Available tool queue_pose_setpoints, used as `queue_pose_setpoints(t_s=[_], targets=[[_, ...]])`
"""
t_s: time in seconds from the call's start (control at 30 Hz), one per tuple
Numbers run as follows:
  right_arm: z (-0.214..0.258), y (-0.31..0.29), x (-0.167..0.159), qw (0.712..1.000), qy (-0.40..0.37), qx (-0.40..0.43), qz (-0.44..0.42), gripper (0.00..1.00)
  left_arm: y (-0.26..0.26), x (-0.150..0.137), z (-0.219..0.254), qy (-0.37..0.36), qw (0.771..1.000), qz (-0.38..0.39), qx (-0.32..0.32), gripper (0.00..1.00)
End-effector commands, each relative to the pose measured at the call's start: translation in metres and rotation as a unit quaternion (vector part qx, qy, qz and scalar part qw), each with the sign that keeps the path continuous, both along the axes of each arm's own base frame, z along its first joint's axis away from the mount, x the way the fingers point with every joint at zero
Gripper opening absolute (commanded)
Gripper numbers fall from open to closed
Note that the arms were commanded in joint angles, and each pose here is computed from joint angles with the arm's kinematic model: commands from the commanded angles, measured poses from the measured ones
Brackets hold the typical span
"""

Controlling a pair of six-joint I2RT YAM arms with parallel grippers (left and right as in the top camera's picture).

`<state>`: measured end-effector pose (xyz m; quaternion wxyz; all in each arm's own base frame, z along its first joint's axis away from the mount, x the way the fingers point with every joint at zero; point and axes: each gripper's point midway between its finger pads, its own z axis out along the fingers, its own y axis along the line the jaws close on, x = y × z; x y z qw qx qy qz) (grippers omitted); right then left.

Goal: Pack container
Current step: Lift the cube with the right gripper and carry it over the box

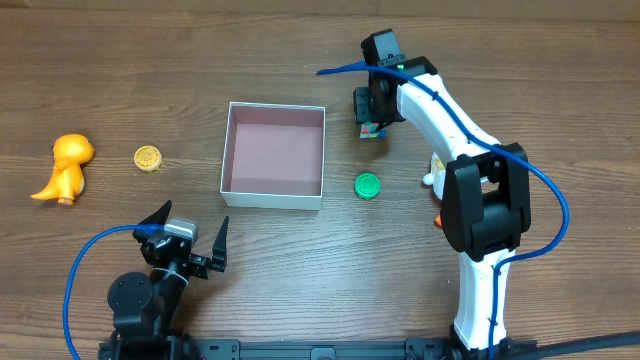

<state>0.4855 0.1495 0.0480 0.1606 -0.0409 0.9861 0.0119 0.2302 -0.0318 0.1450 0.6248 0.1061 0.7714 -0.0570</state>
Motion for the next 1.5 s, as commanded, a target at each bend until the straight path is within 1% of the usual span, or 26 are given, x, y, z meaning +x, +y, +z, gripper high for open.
queue_pose_setpoints(t_s=[0.0, 0.27, 0.5, 0.67, 0.77, 0.97, 1.07, 1.13, 1.23, 1.33, 1.47], targets=[[0.028, 0.005, 0.019, 0.999, -0.035, 0.010, -0.003, 0.40, -0.002, 0.000, 0.001, -0.006, 1.000, -0.007, 0.009, 1.00], [0.056, 0.008, 0.019, 0.999, -0.037, 0.011, 0.000, 0.40, -0.002, 0.000, 0.001, -0.006, 1.000, -0.007, 0.009, 1.00], [0.124, 0.028, 0.012, 0.998, -0.056, 0.025, 0.006, 0.40, -0.002, 0.000, 0.001, -0.006, 1.000, -0.007, 0.009, 1.00], [0.174, 0.048, -0.009, 0.996, -0.066, 0.054, -0.021, 0.40, -0.002, 0.000, 0.001, -0.006, 1.000, -0.007, 0.009, 1.00], [0.188, 0.062, -0.025, 0.995, -0.060, 0.068, -0.032, 0.39, -0.002, 0.000, 0.001, -0.006, 1.000, -0.007, 0.009, 1.00], [0.180, 0.101, -0.059, 0.997, -0.019, 0.080, -0.007, 0.39, -0.002, 0.000, 0.001, -0.006, 1.000, -0.007, 0.009, 1.00], [0.178, 0.121, -0.070, 0.997, -0.017, 0.077, 0.016, 0.40, -0.002, 0.000, 0.001, -0.006, 1.000, -0.007, 0.009, 1.00], [0.179, 0.130, -0.074, 0.996, -0.020, 0.081, 0.022, 0.40, -0.002, 0.000, 0.001, -0.006, 1.000, -0.007, 0.009, 1.00], [0.179, 0.133, -0.075, 0.996, -0.017, 0.093, -0.003, 0.40, -0.002, 0.000, 0.001, -0.006, 1.000, -0.007, 0.009, 1.00], [0.175, 0.134, -0.073, 0.995, -0.015, 0.094, -0.009, 0.39, -0.002, 0.000, 0.001, -0.006, 1.000, -0.007, 0.009, 1.00], [0.156, 0.139, -0.067, 0.996, -0.004, 0.086, -0.009, 0.40, -0.002, 0.000, 0.001, -0.006, 1.000, -0.007, 0.009, 1.00]])
